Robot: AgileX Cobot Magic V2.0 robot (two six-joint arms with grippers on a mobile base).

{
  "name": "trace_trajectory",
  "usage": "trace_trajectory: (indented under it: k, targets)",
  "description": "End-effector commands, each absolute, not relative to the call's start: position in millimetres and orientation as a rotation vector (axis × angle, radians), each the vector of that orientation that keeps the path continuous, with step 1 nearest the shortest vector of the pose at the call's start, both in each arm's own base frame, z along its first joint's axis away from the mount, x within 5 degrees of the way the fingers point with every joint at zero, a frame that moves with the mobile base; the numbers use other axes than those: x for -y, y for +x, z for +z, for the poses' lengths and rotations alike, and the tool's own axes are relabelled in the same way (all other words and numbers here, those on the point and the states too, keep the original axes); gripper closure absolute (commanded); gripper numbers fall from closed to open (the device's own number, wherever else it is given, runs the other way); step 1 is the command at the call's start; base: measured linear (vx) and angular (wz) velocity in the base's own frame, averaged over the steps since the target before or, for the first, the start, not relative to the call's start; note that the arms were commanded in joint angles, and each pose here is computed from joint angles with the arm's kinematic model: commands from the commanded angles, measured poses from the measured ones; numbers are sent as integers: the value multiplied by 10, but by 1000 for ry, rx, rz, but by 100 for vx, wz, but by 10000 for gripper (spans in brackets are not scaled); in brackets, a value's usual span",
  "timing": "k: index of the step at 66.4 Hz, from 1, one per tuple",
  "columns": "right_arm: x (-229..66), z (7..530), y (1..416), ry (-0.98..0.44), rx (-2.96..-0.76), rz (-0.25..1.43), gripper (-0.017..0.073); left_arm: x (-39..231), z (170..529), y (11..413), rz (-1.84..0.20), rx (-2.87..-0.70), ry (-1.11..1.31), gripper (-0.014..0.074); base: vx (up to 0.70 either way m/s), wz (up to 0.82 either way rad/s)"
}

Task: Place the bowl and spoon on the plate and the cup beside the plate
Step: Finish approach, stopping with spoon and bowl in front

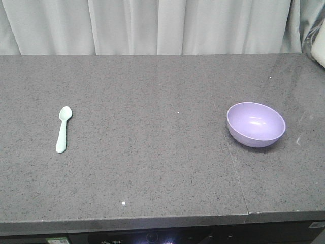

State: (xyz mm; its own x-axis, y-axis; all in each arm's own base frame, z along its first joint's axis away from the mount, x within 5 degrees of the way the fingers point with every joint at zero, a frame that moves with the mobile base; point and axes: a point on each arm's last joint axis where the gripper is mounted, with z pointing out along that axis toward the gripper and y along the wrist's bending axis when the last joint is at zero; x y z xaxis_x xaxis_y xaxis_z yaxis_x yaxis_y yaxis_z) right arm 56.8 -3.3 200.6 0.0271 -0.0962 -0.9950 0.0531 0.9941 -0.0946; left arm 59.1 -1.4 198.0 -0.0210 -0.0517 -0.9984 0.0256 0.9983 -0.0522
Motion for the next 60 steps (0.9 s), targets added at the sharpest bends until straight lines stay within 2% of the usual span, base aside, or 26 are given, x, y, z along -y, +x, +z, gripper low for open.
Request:
trace_trajectory:
  k: [1, 60]
  targets:
    - [14, 2025, 562, -56, -1475, -112, 561, 19, 1933, 607, -80, -1562, -30, 599, 2, 0]
    - [14, 2025, 562, -55, -1476, -112, 561, 19, 1933, 607, -80, -1562, -30, 599, 1, 0]
